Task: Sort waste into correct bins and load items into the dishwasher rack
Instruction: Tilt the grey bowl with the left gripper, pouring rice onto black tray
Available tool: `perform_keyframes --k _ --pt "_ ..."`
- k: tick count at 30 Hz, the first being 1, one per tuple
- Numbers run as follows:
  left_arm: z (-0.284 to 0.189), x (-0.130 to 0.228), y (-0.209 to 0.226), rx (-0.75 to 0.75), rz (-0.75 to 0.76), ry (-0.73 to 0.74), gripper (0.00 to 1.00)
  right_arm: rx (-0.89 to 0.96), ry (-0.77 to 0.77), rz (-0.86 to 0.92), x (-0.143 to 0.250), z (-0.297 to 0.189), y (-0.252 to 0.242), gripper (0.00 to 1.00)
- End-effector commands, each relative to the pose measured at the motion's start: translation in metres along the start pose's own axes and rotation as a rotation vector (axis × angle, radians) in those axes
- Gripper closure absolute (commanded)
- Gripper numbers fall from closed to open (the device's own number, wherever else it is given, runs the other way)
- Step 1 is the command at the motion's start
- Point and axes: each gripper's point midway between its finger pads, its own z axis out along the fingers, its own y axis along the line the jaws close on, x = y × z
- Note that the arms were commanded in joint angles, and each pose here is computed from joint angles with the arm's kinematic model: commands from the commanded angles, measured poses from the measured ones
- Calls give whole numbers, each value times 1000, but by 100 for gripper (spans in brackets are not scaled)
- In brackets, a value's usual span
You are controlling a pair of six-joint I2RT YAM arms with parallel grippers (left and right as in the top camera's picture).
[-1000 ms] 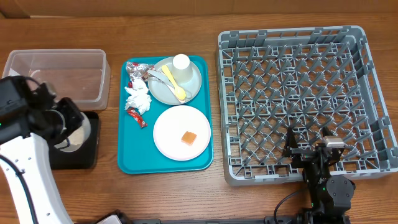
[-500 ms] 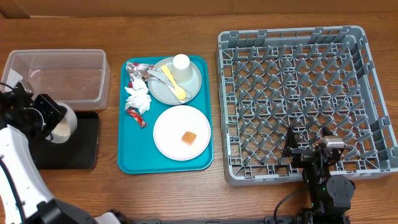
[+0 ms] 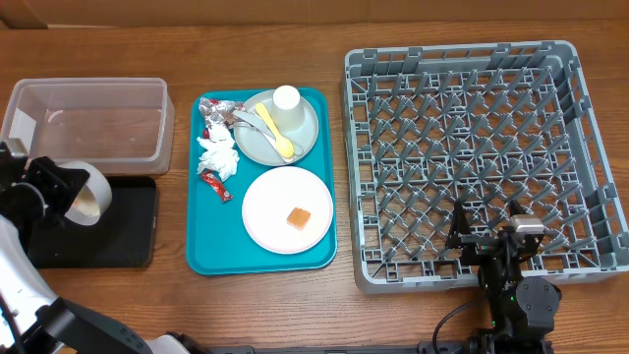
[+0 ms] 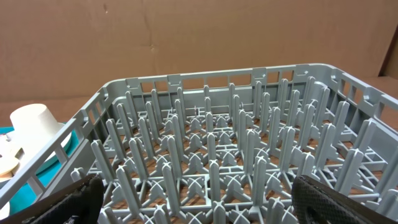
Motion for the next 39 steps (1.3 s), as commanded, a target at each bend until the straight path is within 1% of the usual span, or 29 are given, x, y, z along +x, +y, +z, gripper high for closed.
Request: perform_keyframes --k 1,4,9,12,20,24,28,35,39 --pt "-14 -5 -6 97 31 -19 96 5 -12 -1 -2 0 -1 0" --pt "-15 -2 0 93 12 -17 96 5 -12 -1 -2 0 -1 0" --pt "-18 -6 -19 215 123 -41 96 5 -12 -1 -2 0 -1 0" --pt "-19 -7 -24 246 131 -45 96 5 -12 -1 -2 0 -1 0" --pt "-8 0 -15 255 161 -42 96 5 -12 -1 -2 0 -1 0" --pt "-2 6 -18 326 168 -44 96 5 -12 -1 -2 0 -1 0" --pt "-5 11 -30 413 244 -55 96 5 -12 -1 -2 0 -1 0" --pt "-8 9 -23 399 232 -65 96 5 -12 -1 -2 0 -1 0" --pt "-13 7 -15 389 195 -76 96 5 -12 -1 -2 0 -1 0"
